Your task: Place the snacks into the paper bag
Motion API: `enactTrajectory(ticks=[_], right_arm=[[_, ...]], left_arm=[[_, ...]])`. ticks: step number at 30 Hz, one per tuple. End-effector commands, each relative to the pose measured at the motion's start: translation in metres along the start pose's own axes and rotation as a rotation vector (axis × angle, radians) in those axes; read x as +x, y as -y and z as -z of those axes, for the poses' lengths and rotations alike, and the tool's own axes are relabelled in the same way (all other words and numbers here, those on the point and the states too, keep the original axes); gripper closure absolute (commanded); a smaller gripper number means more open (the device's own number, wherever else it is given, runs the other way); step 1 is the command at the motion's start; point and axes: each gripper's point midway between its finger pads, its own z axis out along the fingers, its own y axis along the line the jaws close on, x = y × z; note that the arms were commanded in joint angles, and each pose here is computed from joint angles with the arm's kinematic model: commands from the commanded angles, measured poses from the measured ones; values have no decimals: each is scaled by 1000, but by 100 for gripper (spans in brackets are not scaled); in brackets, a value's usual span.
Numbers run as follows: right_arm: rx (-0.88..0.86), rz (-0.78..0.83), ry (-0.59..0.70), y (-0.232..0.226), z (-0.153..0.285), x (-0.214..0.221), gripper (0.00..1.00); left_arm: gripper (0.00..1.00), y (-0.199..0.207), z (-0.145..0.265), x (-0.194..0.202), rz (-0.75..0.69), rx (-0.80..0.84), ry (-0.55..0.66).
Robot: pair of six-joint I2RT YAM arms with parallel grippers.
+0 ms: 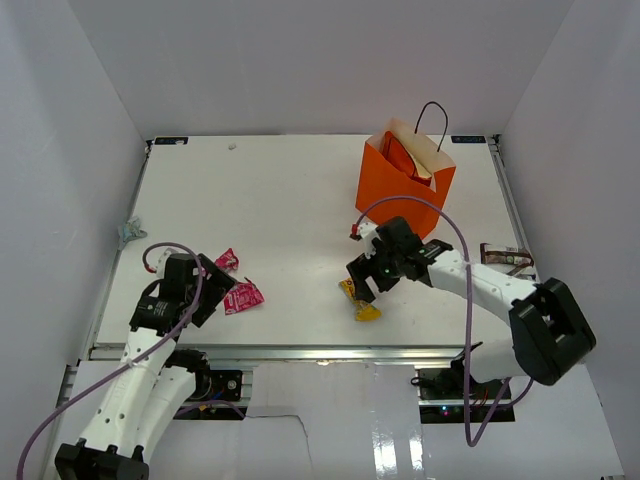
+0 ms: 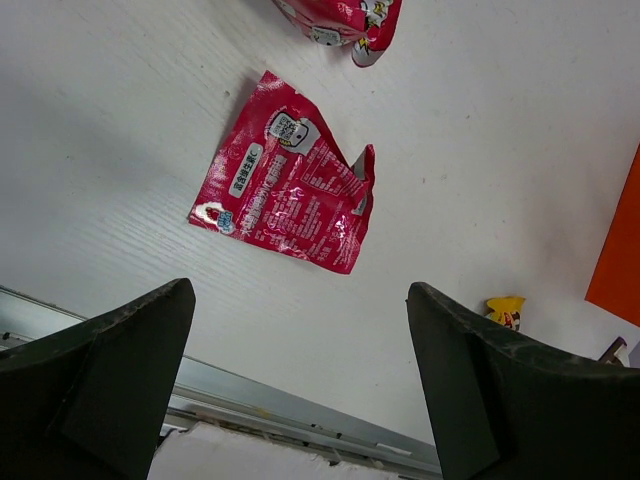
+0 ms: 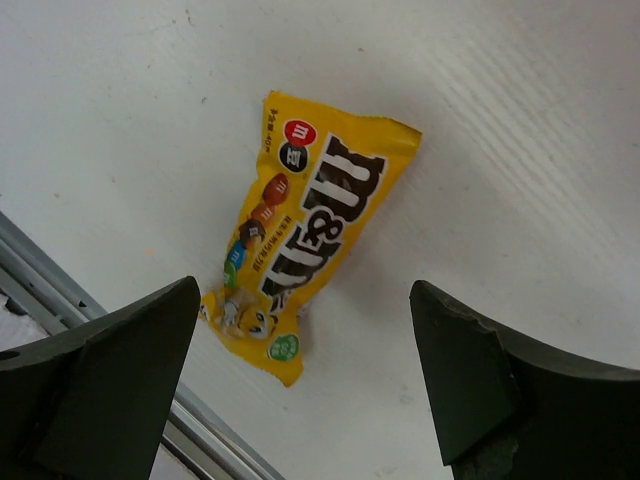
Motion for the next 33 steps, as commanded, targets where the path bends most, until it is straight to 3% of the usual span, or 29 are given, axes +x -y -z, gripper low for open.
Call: enactTrajectory(ticks=[1, 5, 11, 23, 25, 26, 27, 33], right_arm=[[51, -58, 38, -11, -18, -23, 8], [81, -56, 8, -11, -32, -8, 1], [70, -57, -25, -11, -42, 1, 25], [59, 12, -35, -10, -41, 2, 55], [55, 34, -26, -9, -39, -1, 69], [55, 66, -27, -8, -37, -2, 84], [47, 79, -21, -8, -36, -5, 89], [-163, 308, 66, -33, -4, -26, 92]], left_arm=[[2, 0, 7, -3, 35, 13, 24], [2, -7, 9, -2, 48, -8, 30], [2, -6, 6, -5, 99, -29, 40], [10, -4, -2, -24, 282, -123, 117], [11, -2, -3, -29, 283, -140, 128], [11, -1, -3, -30, 280, -145, 129], [11, 0, -4, -31, 278, -148, 131], [11, 11, -7, -39, 223, -140, 131]])
